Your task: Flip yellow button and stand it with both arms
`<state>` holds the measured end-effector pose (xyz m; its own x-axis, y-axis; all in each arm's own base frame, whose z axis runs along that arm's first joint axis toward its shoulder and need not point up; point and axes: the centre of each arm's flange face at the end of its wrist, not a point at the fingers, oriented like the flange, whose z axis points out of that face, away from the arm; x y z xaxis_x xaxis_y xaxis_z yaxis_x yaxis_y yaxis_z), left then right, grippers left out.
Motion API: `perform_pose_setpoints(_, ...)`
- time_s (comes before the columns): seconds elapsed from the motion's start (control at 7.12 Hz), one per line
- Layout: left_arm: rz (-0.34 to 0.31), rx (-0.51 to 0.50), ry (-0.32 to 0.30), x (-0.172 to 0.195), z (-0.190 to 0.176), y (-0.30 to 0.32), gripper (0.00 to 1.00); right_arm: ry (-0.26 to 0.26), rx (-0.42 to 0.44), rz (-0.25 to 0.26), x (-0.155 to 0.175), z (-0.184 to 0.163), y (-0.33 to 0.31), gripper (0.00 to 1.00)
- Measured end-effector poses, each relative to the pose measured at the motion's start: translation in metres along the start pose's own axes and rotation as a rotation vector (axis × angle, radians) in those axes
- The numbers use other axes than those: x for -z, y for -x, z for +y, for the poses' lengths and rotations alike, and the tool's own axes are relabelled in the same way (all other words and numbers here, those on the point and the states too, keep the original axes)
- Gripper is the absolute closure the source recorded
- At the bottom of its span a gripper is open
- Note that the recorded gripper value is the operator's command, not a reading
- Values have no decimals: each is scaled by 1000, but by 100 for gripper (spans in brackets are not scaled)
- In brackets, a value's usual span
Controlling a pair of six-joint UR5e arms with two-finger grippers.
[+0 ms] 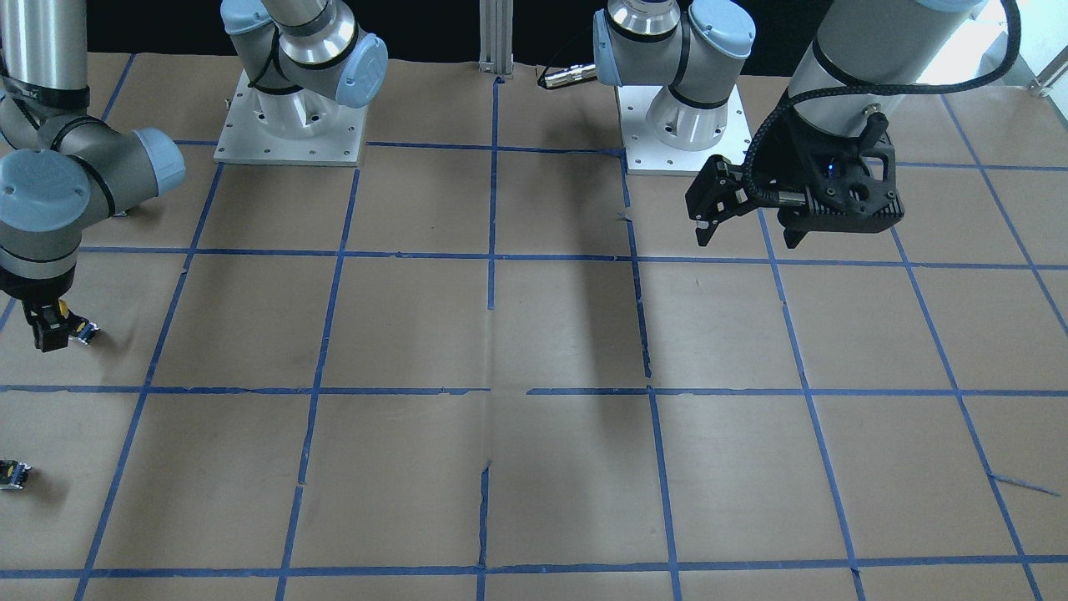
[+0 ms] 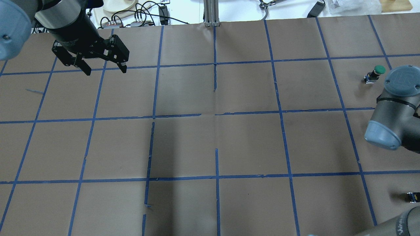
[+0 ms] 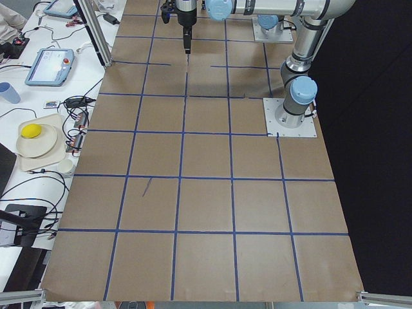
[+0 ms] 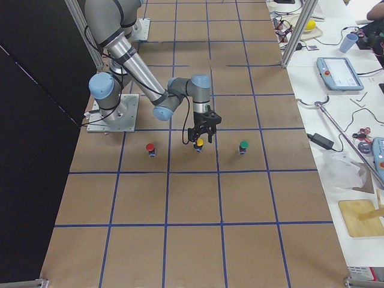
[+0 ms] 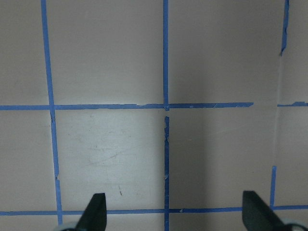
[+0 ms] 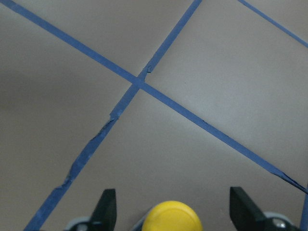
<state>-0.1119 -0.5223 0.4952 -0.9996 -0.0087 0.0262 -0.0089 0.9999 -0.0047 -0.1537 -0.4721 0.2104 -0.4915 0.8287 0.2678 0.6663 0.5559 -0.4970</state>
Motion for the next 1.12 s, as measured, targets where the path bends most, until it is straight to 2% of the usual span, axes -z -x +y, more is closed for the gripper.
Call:
perform_pose_setpoints(0.14, 0, 0, 0, 0, 0, 0, 0, 2, 20, -4, 2, -1, -1, 0)
perform_pose_setpoints(0.42, 1, 1, -2, 1, 0, 0, 0, 24, 163, -1, 8, -7, 0, 0)
perform_pose_setpoints(0.7, 1, 0, -4, 2, 0, 0, 0, 65, 254, -4, 29, -29, 2, 0)
perform_pose_setpoints(1.12, 1, 1, -4, 2, 0, 0, 0, 219, 334, -96, 100, -65, 6, 0)
